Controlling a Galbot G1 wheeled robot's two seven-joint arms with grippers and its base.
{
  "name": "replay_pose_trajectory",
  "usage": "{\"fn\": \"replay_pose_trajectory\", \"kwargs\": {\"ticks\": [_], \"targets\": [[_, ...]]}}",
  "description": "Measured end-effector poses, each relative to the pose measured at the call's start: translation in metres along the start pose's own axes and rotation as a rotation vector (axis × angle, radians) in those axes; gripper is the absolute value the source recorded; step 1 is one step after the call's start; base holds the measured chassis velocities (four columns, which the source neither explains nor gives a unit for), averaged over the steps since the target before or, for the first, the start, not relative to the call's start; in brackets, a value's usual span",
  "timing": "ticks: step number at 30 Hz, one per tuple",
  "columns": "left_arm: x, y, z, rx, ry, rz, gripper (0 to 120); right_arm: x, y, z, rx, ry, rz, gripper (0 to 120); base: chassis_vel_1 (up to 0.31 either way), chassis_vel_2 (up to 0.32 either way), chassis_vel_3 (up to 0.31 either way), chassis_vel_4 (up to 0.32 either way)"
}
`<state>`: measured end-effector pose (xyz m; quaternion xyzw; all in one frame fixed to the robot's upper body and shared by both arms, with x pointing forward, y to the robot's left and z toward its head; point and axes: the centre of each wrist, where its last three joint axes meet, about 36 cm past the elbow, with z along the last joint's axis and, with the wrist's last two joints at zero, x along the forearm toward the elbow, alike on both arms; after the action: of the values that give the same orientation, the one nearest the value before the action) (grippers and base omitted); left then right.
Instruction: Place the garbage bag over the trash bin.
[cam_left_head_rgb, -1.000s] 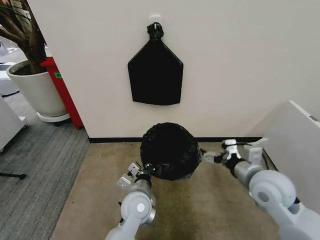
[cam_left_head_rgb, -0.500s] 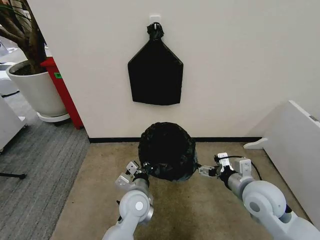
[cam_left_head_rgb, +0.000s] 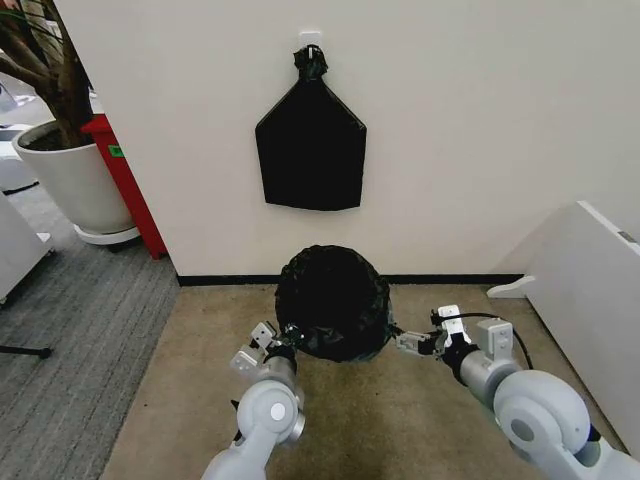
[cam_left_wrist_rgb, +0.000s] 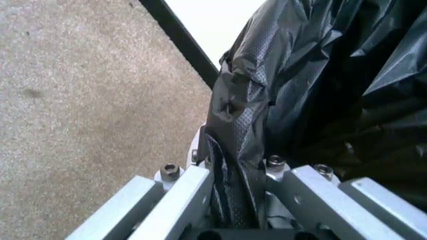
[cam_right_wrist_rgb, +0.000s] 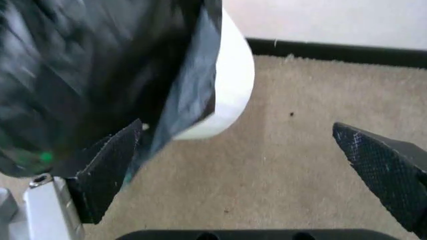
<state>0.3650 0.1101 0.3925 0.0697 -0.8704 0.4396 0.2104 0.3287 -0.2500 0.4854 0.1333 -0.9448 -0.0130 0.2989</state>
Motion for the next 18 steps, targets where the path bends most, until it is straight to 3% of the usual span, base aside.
{"fn": "replay_pose_trajectory", "kwargs": {"ticks": [18], "targets": [[0.021, -0.009, 0.004, 0.050, 0.019, 0.015, 1, -0.060, -0.025, 0.038, -0.013, 0.063, 0.024, 100, 0.000, 0.000, 0.000, 0.000]]}}
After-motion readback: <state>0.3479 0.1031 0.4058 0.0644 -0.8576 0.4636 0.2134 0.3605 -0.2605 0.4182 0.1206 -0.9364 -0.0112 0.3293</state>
